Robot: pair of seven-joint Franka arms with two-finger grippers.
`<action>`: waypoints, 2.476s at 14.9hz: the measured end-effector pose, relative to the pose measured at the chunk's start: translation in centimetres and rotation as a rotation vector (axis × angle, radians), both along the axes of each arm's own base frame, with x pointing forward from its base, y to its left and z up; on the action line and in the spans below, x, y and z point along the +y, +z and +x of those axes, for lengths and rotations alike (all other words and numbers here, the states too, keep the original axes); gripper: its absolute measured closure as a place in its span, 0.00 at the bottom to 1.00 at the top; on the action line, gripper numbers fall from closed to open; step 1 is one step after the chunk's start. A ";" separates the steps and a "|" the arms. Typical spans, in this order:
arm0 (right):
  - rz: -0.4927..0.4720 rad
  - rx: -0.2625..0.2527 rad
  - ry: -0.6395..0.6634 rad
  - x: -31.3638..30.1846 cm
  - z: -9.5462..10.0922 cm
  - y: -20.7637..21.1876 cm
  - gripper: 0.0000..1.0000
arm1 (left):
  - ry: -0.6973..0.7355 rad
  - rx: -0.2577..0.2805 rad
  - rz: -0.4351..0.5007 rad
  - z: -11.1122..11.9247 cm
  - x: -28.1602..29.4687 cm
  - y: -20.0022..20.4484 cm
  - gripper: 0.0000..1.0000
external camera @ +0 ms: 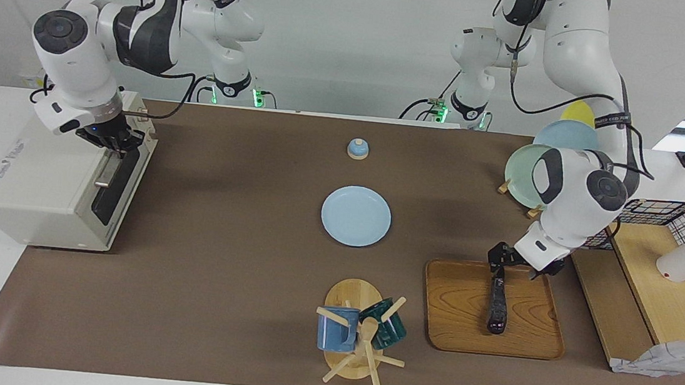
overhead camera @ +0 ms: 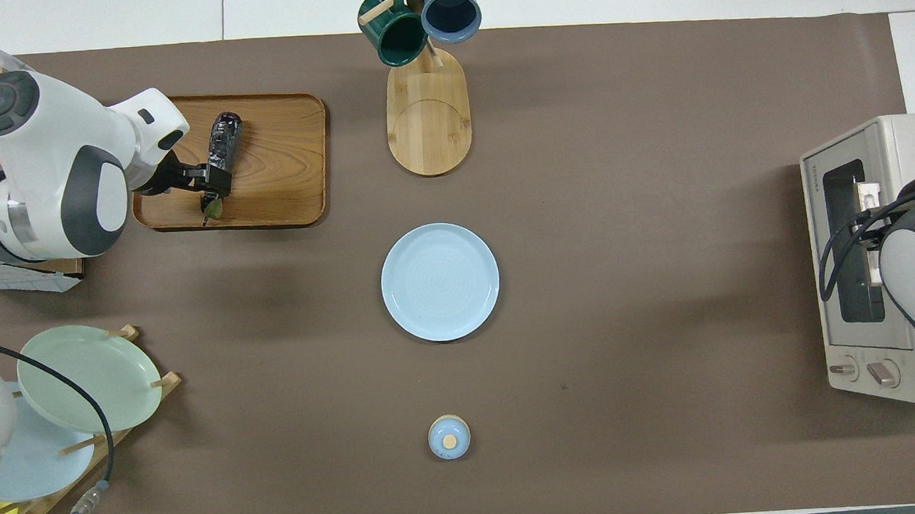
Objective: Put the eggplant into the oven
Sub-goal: 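Pull the oven door open with the right gripper while the left gripper grasps the eggplant, then carry the eggplant with the left gripper and lower it onto the blue plate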
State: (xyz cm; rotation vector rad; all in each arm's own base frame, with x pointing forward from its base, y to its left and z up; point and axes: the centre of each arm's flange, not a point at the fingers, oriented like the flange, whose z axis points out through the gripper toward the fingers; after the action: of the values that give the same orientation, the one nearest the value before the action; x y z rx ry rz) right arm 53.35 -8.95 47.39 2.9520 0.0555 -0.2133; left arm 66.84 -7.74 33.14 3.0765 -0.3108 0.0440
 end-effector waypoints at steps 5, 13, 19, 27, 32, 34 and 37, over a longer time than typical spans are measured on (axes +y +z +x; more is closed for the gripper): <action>0.004 -0.003 0.015 -0.2 -0.4 -0.8 0.99 | -0.045 -0.022 -0.005 0.6 -1.5 -1.8 0.02; 0.117 -0.065 0.046 4.7 -1.1 -3.6 0.99 | -0.067 -0.034 -0.006 0.7 -2.2 -1.8 0.65; 0.167 -0.129 0.054 8.6 0.1 -9.6 0.99 | -0.065 -0.028 -0.009 0.7 -2.2 -1.7 0.72; 0.166 -0.139 0.028 10.1 0.5 -14.7 0.99 | 0.081 0.069 -0.111 -3.8 -5.0 10.8 0.72; 0.196 -0.149 -0.006 12.2 0.7 -14.8 0.99 | 0.125 0.131 -0.100 -10.4 -17.4 13.1 0.72; 0.204 -0.160 0.008 13.9 1.1 -13.9 0.99 | 0.138 0.123 -0.099 -13.9 -23.0 11.3 0.72; 0.208 -0.152 0.030 15.5 2.4 -11.1 0.99 | 0.158 0.079 -0.119 -19.7 -29.8 6.6 0.72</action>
State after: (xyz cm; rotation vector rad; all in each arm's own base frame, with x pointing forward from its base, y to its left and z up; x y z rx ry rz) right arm 55.72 6.56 36.25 3.1612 0.1073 0.0241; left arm 47.09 -37.49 39.74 2.9676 -0.0581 -0.0515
